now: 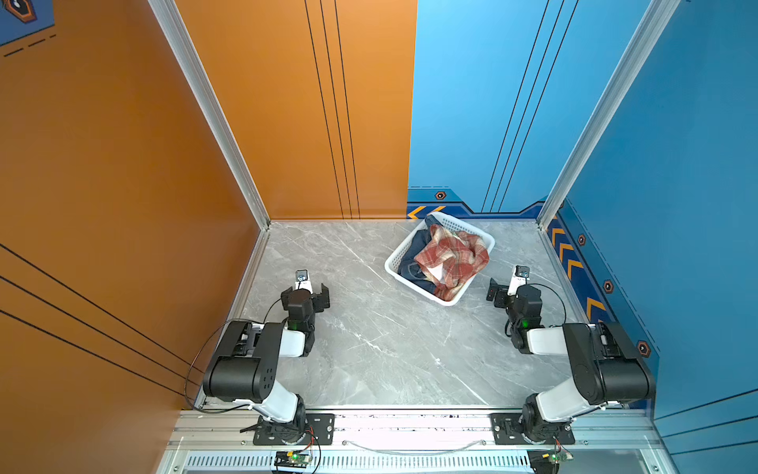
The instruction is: Fold and stack the skirts
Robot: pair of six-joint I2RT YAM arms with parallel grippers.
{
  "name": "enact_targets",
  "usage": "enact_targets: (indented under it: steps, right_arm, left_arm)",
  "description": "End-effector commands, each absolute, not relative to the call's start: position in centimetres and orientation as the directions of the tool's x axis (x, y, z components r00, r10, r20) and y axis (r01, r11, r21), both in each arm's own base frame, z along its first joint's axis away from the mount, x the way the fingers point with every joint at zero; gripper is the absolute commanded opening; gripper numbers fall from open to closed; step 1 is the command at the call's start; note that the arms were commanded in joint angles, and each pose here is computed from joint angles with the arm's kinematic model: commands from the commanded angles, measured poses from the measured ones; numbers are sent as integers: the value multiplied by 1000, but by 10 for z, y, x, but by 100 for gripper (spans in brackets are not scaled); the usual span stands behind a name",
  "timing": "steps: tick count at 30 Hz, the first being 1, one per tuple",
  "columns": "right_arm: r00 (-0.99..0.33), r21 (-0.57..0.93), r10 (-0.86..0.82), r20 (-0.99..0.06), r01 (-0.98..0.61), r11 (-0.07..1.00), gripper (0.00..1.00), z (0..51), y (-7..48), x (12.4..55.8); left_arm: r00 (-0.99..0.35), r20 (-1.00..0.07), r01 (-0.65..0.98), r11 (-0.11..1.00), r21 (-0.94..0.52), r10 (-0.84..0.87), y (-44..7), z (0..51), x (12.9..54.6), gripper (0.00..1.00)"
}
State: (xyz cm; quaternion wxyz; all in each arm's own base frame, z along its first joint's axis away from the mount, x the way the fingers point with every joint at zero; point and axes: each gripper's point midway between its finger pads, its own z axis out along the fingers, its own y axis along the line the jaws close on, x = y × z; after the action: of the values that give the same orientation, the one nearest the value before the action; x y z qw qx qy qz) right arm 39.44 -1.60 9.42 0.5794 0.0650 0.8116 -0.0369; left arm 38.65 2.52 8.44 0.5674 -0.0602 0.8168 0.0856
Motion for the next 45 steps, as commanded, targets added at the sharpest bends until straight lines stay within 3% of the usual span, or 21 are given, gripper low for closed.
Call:
enact_targets:
  steps: [1, 9, 32, 38, 41, 45]
  right_arm:
    - [-331, 1, 50, -942, 146, 989, 100, 92, -16, 394]
    - [-331, 1, 50, -942, 147, 989, 100, 92, -17, 394]
    - [-329, -7, 44, -943, 152, 988, 100, 93, -17, 394]
    - [-226, -39, 13, -974, 223, 974, 100, 108, -19, 374]
    - [-179, -28, 24, -984, 278, 960, 100, 123, -28, 363]
    - [-194, 10, 88, -977, 371, 928, 100, 147, -42, 345]
  left_arm:
    - [-329, -944, -187, 980, 73, 8, 24, 92, 392, 98]
    - [-342, -939, -95, 992, 77, 40, 10, 90, 395, 98]
    - [-345, -938, -115, 990, 78, 34, 11, 90, 397, 98]
    - [-358, -933, -145, 986, 84, 27, 15, 94, 397, 98]
    - [-427, -904, -208, 969, 135, 34, 23, 108, 401, 98]
    - [-442, -897, -278, 950, 140, 3, 26, 141, 402, 98]
